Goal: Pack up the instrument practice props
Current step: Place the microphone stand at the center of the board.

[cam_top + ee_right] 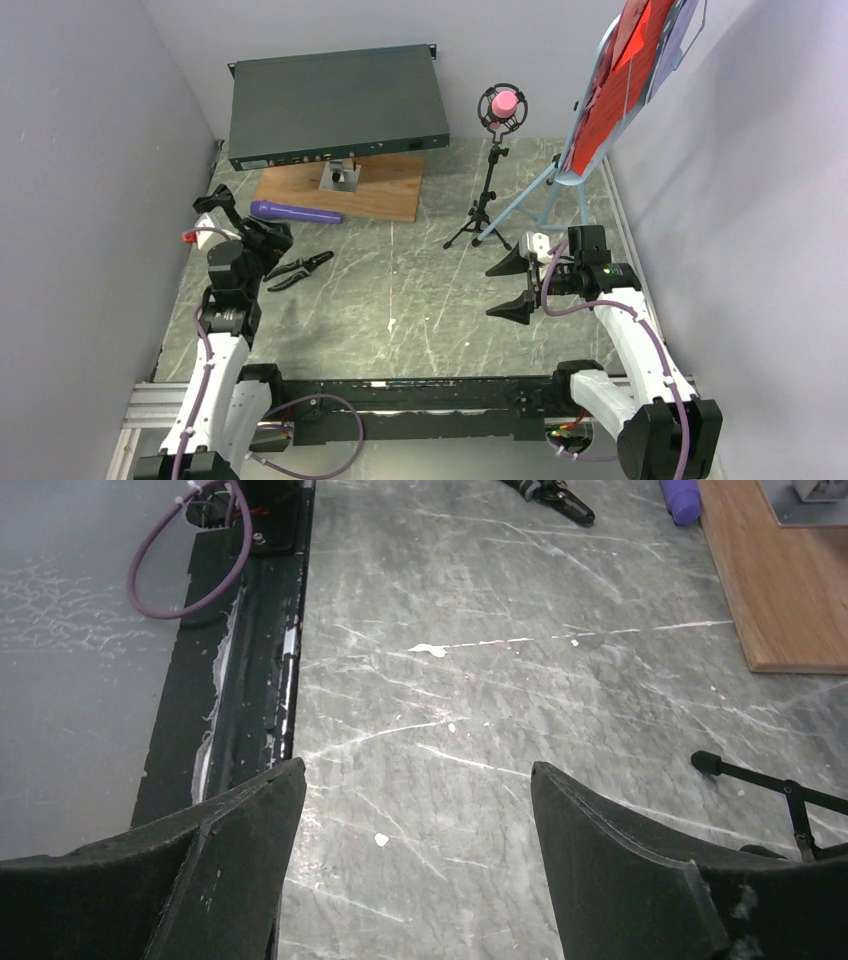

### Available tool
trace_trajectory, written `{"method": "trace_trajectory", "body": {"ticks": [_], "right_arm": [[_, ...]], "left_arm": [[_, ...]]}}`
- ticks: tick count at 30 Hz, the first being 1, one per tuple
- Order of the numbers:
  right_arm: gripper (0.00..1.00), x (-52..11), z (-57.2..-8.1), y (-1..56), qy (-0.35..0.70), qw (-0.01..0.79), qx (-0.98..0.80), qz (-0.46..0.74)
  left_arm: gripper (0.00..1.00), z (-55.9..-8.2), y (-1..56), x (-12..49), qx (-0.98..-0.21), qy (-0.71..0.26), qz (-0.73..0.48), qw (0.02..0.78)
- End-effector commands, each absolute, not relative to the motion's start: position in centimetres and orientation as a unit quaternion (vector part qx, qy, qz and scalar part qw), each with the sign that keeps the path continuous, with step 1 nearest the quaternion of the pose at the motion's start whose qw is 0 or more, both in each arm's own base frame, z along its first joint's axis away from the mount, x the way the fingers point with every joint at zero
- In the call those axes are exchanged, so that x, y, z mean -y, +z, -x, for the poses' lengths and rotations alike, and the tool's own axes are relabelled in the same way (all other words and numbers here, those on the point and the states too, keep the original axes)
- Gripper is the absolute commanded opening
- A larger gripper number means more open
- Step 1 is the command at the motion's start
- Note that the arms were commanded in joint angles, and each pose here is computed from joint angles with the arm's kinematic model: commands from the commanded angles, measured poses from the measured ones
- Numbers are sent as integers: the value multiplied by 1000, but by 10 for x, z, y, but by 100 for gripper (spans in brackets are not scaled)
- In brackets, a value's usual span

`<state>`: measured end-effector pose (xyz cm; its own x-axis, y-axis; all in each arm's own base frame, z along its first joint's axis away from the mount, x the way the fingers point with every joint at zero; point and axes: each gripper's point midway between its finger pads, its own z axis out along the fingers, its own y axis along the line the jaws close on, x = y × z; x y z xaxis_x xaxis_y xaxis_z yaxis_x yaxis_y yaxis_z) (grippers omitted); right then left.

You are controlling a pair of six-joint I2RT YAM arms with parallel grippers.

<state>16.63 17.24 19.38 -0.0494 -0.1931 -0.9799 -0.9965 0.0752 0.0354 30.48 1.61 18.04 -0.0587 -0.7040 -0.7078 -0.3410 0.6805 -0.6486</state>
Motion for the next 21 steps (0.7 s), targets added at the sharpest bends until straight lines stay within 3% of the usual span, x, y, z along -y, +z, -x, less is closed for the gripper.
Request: {"method": "trace_trajectory", "body": {"ticks": [1, 9, 21], "right_arm": [[86, -172, -174, 208, 415, 481, -554, 538], [86, -170, -179, 204, 403, 479, -565, 538], [86, -168, -186, 198, 400, 474, -579, 530]], "left_arm": [[99, -302, 200, 52, -730, -309, 237, 562], [98, -295, 217, 134, -701, -460, 58, 542], [97, -333, 225, 279, -694, -390, -191, 574]]}}
